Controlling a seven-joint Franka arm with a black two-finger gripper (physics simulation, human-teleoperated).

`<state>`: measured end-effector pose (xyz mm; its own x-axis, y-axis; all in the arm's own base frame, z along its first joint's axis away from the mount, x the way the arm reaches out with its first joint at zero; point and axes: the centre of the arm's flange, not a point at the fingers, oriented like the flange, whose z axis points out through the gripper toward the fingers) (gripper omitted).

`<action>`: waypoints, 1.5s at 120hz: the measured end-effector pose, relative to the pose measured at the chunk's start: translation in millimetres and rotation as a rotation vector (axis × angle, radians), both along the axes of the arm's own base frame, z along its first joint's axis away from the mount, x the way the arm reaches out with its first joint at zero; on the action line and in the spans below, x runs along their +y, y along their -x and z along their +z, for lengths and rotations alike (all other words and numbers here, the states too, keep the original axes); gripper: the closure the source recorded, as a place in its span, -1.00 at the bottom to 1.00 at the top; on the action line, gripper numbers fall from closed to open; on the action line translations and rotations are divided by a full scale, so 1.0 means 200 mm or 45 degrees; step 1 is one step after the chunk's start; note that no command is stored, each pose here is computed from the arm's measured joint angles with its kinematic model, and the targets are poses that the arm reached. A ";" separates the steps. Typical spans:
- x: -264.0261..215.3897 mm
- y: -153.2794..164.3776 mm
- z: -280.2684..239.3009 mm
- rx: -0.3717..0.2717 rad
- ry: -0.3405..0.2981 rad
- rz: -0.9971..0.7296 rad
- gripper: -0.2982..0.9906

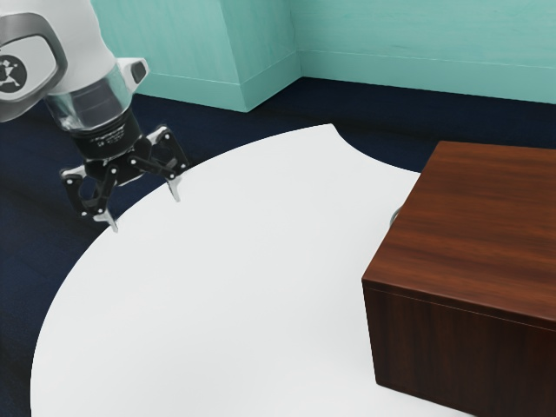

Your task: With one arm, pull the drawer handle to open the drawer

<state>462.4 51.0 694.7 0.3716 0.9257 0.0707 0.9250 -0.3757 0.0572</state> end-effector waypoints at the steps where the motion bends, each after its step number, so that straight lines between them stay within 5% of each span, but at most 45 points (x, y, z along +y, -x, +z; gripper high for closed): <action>1: 0.01 0.00 0.00 0.005 0.000 0.012 -0.50; 37: 0.10 0.11 -0.12 0.102 0.005 0.309 -0.53; 59: -0.52 -0.17 -0.16 0.102 0.035 0.089 -0.53; 77: -0.56 -0.30 -0.20 0.030 0.122 0.039 -0.54; 109: -0.63 -0.35 -0.30 -0.057 0.129 -0.236 -0.53; 138: -0.56 -0.41 -0.38 -0.180 0.255 -0.456 -0.49; 180: -0.46 -0.49 -0.45 -0.445 0.367 -0.747 -0.47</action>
<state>560.6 -41.9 604.4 0.8115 0.5814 0.0594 0.4865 -0.7283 0.4826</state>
